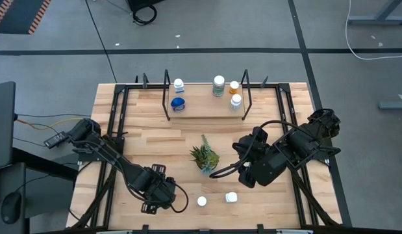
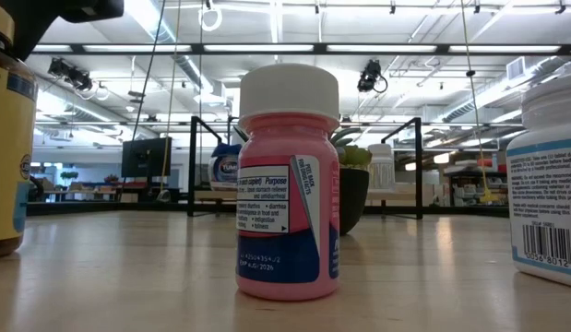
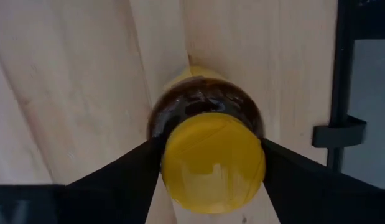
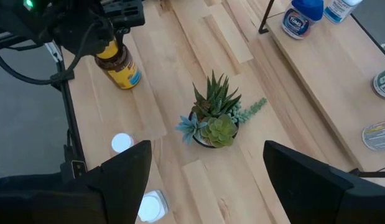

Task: Pick and place medicine bottles onto shelf by color
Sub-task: Put the yellow pill bottle on the shelf

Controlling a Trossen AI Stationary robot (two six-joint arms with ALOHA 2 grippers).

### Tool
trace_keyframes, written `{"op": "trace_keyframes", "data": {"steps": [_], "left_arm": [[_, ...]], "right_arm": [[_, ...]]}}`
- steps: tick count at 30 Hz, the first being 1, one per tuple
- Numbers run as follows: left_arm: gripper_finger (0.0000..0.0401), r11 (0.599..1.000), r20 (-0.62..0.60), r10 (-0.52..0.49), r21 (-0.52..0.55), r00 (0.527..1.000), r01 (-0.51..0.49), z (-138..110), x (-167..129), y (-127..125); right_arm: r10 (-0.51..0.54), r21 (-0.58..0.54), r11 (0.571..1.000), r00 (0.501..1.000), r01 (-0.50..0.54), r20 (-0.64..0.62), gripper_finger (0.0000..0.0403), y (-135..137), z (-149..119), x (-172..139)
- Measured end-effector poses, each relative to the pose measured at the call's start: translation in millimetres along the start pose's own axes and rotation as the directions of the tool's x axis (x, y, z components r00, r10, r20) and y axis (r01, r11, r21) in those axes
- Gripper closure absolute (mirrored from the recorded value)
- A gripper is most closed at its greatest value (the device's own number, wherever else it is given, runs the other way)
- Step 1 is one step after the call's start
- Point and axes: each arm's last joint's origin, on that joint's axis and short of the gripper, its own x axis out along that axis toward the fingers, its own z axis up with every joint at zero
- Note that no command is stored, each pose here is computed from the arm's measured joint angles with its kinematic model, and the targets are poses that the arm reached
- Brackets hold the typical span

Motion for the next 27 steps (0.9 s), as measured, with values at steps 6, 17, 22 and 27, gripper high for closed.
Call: {"op": "trace_keyframes", "data": {"steps": [6, 17, 22, 27], "left_arm": [[0.0178, 1.000, -0.002, -0.002, -0.025, 1.000, 0.002, 5.4, 1.9, 7.0], [0.0175, 0.990, -0.025, 0.097, -0.102, 0.995, -0.099, 17.3, -40.8, 75.8], [0.0180, 0.991, 0.050, 0.112, -0.083, 0.992, -0.107, 28.3, -86.3, 122.1], [0.0171, 0.982, 0.163, 0.167, -0.111, 0.972, -0.150, 32.7, -123.8, 178.7]], "right_arm": [[0.007, -0.005, 1.000, 1.000, -0.007, -0.009, 0.0086, 0.3, -0.3, 0.1], [0.015, -0.023, 1.000, 1.000, -0.016, -0.019, 0.0086, 0.5, -0.6, 0.1], [0.016, -0.023, 1.000, 1.000, -0.017, -0.020, 0.0086, 0.6, -0.6, 0.1], [0.006, -0.022, 1.000, 1.000, -0.006, -0.015, 0.0086, -1.5, 1.7, 1.7]]}}
